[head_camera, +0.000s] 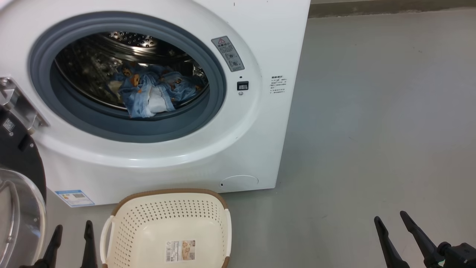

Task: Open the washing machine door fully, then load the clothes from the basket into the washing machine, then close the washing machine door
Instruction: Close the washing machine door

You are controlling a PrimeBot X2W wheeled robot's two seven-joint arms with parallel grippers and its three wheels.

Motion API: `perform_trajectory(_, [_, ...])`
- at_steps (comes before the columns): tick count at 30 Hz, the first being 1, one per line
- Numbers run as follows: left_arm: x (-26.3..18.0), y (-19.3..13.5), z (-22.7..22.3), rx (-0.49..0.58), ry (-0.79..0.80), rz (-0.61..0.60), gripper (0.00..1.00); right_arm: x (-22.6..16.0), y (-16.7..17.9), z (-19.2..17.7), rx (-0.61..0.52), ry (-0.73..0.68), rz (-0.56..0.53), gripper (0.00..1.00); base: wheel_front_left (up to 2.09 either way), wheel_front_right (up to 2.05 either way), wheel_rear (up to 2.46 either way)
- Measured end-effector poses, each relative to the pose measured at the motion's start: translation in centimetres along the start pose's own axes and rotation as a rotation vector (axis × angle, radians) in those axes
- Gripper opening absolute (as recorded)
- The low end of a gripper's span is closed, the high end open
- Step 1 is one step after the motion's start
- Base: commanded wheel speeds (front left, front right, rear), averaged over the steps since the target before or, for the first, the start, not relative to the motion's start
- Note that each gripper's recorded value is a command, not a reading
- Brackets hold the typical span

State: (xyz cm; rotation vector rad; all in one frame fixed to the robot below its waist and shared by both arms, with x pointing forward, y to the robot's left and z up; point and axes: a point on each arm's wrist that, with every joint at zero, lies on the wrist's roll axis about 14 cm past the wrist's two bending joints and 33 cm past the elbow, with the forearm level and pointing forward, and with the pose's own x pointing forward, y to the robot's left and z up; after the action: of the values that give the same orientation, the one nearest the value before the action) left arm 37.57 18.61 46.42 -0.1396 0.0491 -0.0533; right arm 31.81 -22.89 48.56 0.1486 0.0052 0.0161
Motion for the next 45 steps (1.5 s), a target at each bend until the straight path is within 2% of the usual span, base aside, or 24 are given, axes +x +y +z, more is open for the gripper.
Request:
perform_trajectory(20, [0.11, 0.08, -0.16, -0.014, 0.004, 0.003, 1.0, 0.16, 0.13, -0.28, 0.004, 0.008, 0.001, 1.0, -0.05, 0.05, 0.0])
perform_trajectory(37, [0.06, 0.16, -0.11, -0.008, 0.002, 0.005, 1.0, 0.27, 0.25, -0.2, 0.004, 0.006, 0.006, 1.0, -1.05, 1.05, 0.0])
perform_trajectory(45, [-0.06, 0.16, 0.38, -0.007, -0.013, 0.005, 1.0, 0.31, 0.39, -0.02, 0.004, -0.001, 0.011, 1.0, -0.32, 0.32, 0.0])
